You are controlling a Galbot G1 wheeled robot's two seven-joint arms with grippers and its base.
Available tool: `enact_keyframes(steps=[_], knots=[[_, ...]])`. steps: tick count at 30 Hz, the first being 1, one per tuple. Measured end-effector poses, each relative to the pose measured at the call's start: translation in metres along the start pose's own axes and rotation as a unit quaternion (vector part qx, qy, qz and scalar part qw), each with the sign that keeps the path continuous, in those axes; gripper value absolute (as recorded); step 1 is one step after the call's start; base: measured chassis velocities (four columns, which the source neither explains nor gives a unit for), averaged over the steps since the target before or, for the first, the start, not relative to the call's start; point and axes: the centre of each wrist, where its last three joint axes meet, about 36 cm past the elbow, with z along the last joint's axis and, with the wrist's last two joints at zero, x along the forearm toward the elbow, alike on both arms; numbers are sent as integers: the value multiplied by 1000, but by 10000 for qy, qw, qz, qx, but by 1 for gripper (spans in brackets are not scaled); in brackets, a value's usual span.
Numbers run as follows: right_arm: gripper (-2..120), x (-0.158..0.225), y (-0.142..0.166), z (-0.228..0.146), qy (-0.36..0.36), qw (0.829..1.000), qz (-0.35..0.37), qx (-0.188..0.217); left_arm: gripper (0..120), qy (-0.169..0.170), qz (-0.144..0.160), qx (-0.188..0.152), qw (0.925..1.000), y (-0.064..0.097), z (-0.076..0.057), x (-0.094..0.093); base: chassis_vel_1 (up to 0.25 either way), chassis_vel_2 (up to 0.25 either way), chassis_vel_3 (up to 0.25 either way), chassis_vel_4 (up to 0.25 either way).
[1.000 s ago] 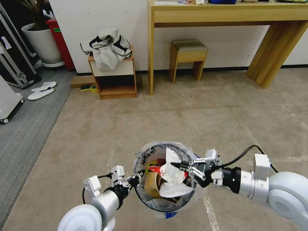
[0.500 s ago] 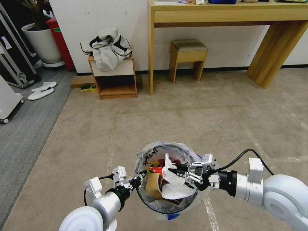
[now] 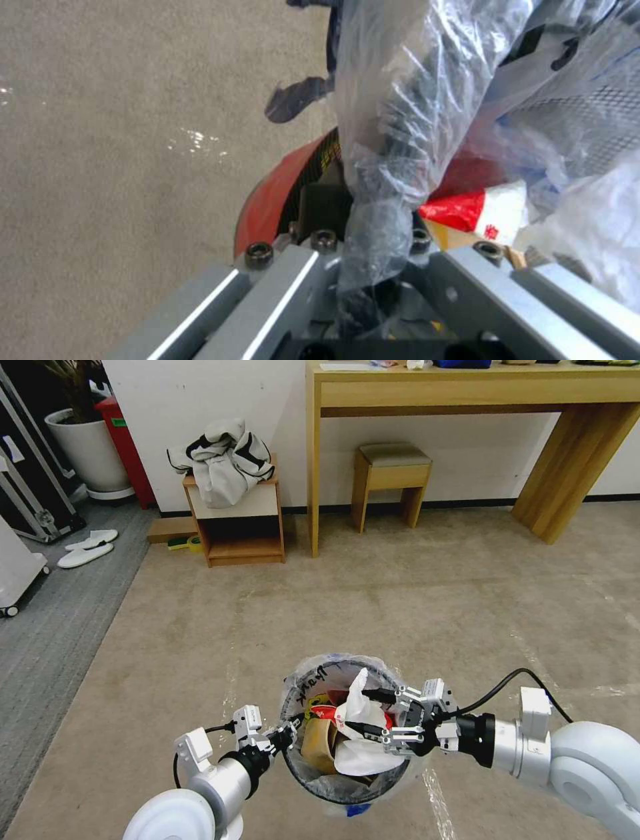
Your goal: Pick up the trash bin and place the garbage on the floor into it.
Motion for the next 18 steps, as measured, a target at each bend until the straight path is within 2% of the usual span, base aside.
enact_keyframes(steps=[2,18], knots=[[98,1,0,-2,-28,10000,-18,18,1,-12,-11,12,10000,1,0,-2,0,0,0,0],[100,6,3,-16,-63,9989,-429,188,1,-109,-78,74,9999,7,-2,-8,0,0,0,0]])
